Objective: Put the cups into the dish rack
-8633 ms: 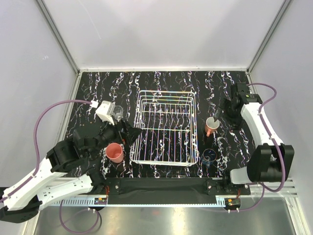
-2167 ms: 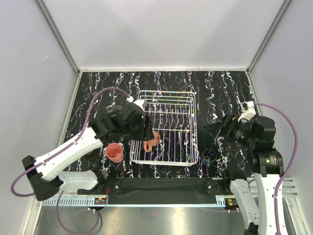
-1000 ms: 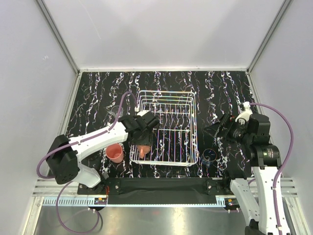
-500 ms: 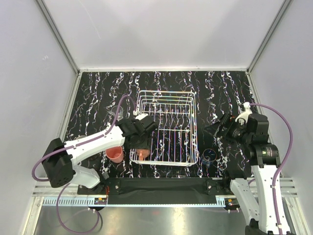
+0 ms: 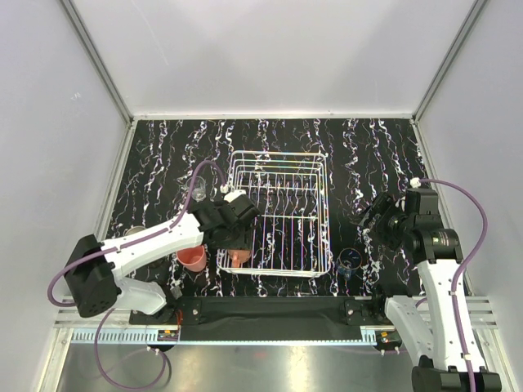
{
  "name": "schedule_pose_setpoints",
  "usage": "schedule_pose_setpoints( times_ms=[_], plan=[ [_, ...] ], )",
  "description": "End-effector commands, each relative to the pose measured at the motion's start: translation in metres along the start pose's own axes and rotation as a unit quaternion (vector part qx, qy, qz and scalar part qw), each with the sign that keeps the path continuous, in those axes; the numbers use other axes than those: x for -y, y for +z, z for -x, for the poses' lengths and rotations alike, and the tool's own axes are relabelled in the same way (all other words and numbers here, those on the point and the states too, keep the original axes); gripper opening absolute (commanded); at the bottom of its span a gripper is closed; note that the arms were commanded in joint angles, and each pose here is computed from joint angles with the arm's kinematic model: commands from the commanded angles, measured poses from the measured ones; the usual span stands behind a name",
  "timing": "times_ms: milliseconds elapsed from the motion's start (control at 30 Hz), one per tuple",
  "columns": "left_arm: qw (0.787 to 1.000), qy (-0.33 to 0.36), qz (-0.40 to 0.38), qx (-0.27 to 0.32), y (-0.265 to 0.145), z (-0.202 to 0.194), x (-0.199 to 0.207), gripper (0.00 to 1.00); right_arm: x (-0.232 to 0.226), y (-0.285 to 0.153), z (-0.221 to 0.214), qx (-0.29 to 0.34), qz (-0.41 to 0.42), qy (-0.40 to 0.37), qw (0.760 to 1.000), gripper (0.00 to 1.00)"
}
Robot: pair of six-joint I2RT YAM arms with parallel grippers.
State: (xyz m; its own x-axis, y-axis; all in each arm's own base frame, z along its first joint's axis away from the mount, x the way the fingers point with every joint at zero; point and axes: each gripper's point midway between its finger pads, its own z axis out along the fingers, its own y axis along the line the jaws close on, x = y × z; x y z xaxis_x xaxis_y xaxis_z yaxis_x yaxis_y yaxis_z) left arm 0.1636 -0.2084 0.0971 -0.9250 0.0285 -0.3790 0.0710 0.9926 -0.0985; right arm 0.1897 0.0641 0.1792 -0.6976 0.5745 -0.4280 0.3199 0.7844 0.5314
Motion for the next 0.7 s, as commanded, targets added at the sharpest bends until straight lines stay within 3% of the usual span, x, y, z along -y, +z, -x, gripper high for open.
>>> schedule_pose_setpoints(
  times_ms=[0,67,367,500,667],
  plan=[
    [1.0,0.004,-0.026,-0.005,-0.004,-0.005,0.006,0.57,0.004,-0.002,0.011,0.021,-0.023,-0.001,1.0,0.83],
    [0.999,0.002,-0.033,-0.001,-0.007,-0.004,0.006,0.68,0.007,-0.002,0.011,0.019,-0.032,-0.003,0.999,0.83],
    [0.999,-0.001,-0.038,-0.003,-0.012,-0.006,0.004,0.87,0.007,0.003,0.007,-0.005,-0.033,-0.006,0.999,0.84],
    [0.999,-0.005,-0.05,0.015,-0.027,0.001,0.004,0.88,0.011,0.006,0.005,-0.011,-0.043,0.0,0.999,0.84],
    [0.989,-0.013,-0.132,0.064,-0.072,0.024,0.024,0.88,0.011,0.01,0.002,-0.028,-0.043,-0.003,0.999,0.84]
  ],
)
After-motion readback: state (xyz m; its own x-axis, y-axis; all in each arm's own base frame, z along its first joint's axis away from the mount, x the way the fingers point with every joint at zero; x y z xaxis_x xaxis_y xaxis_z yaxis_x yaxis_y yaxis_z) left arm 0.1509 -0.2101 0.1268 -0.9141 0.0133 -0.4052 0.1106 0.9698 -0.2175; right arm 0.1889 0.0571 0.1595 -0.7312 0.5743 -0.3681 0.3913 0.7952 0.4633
